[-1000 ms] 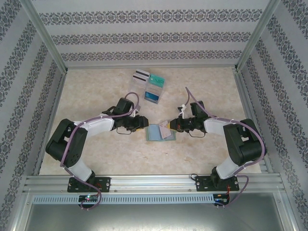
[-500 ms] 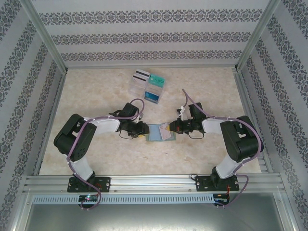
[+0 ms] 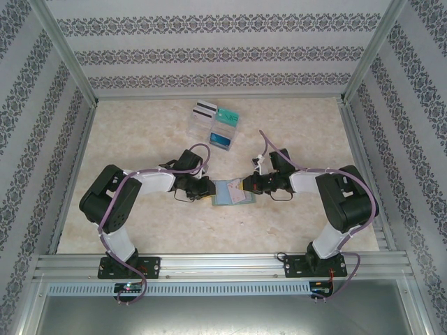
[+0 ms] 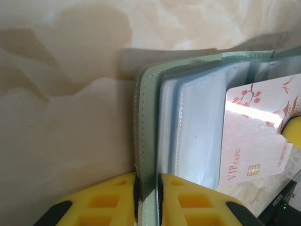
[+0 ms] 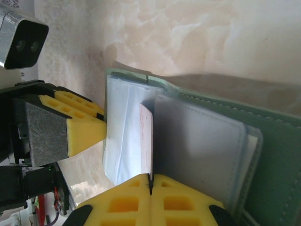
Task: Put the credit cards into the card holder
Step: Insert the credit card into the card slot.
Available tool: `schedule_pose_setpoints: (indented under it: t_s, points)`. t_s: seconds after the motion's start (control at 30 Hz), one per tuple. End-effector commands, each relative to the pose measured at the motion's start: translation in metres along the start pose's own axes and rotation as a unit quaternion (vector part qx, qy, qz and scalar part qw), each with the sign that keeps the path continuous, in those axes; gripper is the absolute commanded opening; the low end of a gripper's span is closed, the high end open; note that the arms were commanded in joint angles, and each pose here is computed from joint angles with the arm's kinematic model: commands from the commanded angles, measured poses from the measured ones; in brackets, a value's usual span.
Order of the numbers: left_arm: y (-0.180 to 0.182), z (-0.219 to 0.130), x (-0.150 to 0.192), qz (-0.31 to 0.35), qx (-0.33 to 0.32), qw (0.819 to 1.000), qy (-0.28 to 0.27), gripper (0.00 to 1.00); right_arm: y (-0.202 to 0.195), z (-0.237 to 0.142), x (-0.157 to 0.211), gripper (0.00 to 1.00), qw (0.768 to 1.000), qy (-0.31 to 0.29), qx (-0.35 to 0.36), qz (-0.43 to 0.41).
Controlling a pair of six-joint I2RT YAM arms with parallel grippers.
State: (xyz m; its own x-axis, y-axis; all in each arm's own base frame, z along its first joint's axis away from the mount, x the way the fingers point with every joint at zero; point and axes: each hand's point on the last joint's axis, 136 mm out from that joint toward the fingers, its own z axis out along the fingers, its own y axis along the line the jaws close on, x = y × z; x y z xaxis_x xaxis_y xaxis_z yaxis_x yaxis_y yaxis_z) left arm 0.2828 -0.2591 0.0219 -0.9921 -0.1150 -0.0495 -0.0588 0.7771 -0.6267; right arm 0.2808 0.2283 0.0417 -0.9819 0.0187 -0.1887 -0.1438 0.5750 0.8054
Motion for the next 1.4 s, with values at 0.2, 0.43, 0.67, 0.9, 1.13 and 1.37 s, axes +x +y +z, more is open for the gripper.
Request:
schedule_pose_setpoints:
  t_s: [0.2, 0.43, 0.67, 0.9, 1.13, 1.37]
  points:
    - [-0.008, 0.009, 0.003, 0.004, 0.009, 1.0, 0.001, 0.17, -0.003, 0.01, -0.003, 0.02, 1.0, -0.008, 0.023, -0.013]
    - [-0.01, 0.01, 0.004, 0.004, 0.011, 1.0, 0.001, 0.16, -0.002, 0.013, -0.005, 0.02, 0.999, -0.016, 0.033, -0.017]
    - [-0.012, 0.01, 0.005, -0.001, 0.018, 1.0, -0.002, 0.14, -0.002, 0.019, -0.004, 0.02, 0.998, -0.021, 0.054, -0.023]
    - [-0.008, 0.013, 0.01, -0.008, 0.018, 1.0, 0.001, 0.14, 0.002, 0.03, -0.001, 0.01, 0.997, -0.023, 0.062, -0.034]
    - [-0.008, 0.014, 0.01, -0.01, 0.021, 1.0, -0.001, 0.13, 0.001, 0.024, 0.0, 0.0, 0.993, -0.056, 0.095, -0.038]
    - [-0.008, 0.014, 0.01, -0.011, 0.021, 1.0, -0.002, 0.13, 0.007, 0.032, 0.007, 0.01, 0.992, -0.06, 0.106, -0.044]
